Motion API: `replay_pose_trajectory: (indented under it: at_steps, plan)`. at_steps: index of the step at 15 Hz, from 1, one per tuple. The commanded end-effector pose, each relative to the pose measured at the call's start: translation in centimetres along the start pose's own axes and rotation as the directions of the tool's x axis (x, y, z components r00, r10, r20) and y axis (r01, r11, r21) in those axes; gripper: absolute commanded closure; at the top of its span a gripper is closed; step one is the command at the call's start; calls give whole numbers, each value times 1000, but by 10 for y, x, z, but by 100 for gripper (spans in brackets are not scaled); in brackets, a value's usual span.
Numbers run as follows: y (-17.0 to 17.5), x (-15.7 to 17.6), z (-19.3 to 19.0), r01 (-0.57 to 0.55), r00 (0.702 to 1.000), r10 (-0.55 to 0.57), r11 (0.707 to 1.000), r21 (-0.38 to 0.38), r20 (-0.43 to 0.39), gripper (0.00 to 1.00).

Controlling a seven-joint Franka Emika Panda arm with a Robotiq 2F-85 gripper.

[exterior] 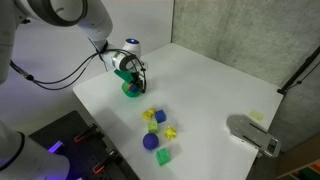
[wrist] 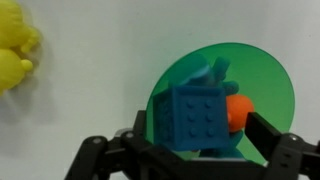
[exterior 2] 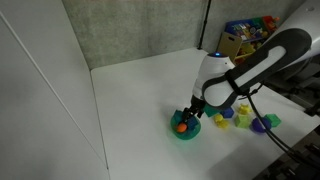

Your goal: Pick up the blue block from the green bowl and put it on the blue block on the table

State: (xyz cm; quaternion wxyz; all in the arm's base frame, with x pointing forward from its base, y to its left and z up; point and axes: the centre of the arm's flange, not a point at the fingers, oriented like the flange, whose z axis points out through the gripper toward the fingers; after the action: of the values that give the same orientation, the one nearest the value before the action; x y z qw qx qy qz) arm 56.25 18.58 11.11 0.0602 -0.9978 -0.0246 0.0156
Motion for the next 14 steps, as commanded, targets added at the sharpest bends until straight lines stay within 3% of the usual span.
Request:
replay_pose_trajectory:
  at_steps: [1,3,4,5,9,14]
  plan:
    - [-8,9,5,-3,999,3,1000,-14,-36,0]
    - [-10,9,7,0,999,-2,1000,-26,-53,0]
    - [-10,9,8,0,998,-2,1000,-30,-59,25]
    - [-9,9,8,-1,998,-1,999,-38,-63,26]
    - [-6,10,-1,-12,996,6,998,-60,-87,59]
    - [-8,8,-29,-17,995,11,998,-56,-101,66]
